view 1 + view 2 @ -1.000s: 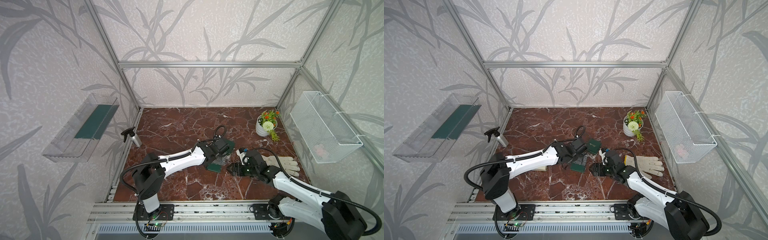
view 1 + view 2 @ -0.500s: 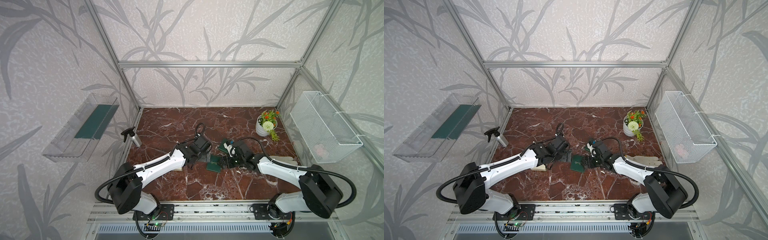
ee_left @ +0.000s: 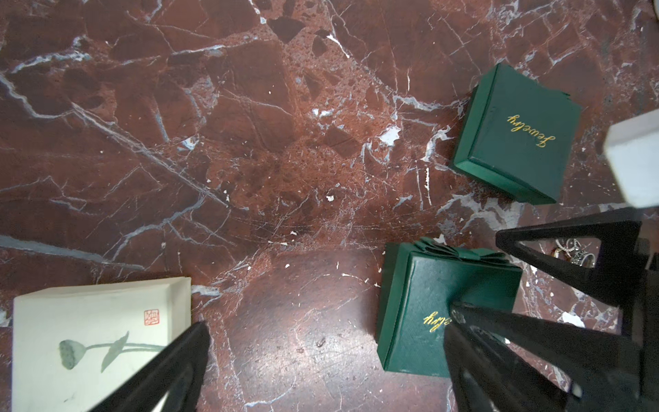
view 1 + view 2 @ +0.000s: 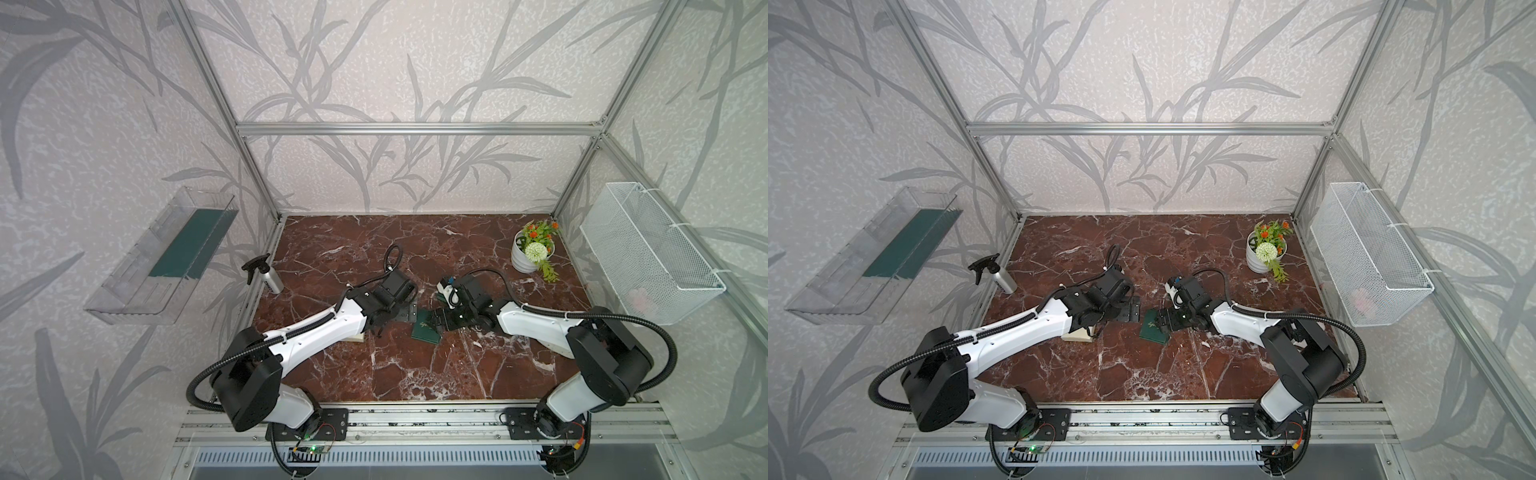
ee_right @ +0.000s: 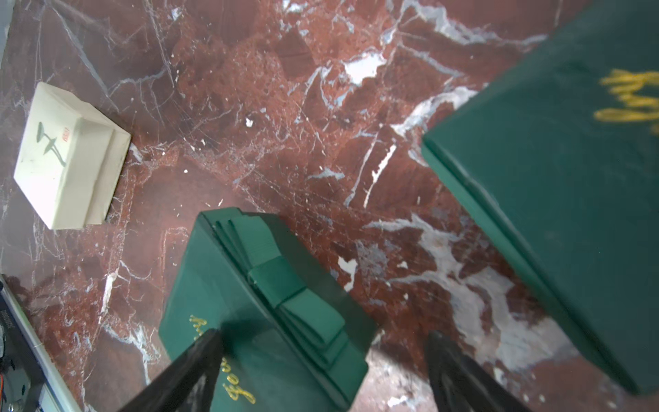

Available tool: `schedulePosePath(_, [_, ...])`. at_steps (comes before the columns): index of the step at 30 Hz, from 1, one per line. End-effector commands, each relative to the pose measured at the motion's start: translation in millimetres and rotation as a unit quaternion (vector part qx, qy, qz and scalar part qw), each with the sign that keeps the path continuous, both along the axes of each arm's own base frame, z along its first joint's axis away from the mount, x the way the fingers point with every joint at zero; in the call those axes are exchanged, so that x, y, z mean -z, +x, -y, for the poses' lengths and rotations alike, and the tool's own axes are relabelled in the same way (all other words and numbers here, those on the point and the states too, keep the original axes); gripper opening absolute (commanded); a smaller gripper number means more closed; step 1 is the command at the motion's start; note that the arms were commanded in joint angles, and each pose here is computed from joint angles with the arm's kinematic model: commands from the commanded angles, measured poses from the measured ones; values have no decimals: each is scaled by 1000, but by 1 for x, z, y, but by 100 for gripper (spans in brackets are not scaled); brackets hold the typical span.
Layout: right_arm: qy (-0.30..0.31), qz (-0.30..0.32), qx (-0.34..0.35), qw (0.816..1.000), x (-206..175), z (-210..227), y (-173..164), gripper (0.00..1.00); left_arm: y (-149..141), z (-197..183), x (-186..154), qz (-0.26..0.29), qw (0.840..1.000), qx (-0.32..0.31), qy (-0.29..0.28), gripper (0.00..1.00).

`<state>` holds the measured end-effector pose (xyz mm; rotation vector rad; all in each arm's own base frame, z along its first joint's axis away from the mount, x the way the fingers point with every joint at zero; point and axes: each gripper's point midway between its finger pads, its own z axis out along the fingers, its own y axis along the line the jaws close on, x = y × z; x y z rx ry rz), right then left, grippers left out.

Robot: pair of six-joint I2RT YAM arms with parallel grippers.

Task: Take the rings out of the lift-off lid box
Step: Adjust the jewelry box at the center of the board.

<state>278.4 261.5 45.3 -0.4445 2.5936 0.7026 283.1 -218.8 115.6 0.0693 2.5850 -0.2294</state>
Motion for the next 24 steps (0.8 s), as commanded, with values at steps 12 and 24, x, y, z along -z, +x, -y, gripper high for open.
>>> schedulePosePath(12, [55,0,-19,998,3,-27,8,59,4,-5,3,-8,1000,-4,-3,100])
schedulePosePath(24, [63,-26,-19,997,18,-38,13,40,4,-11,4,-13,1000,-7,3,99])
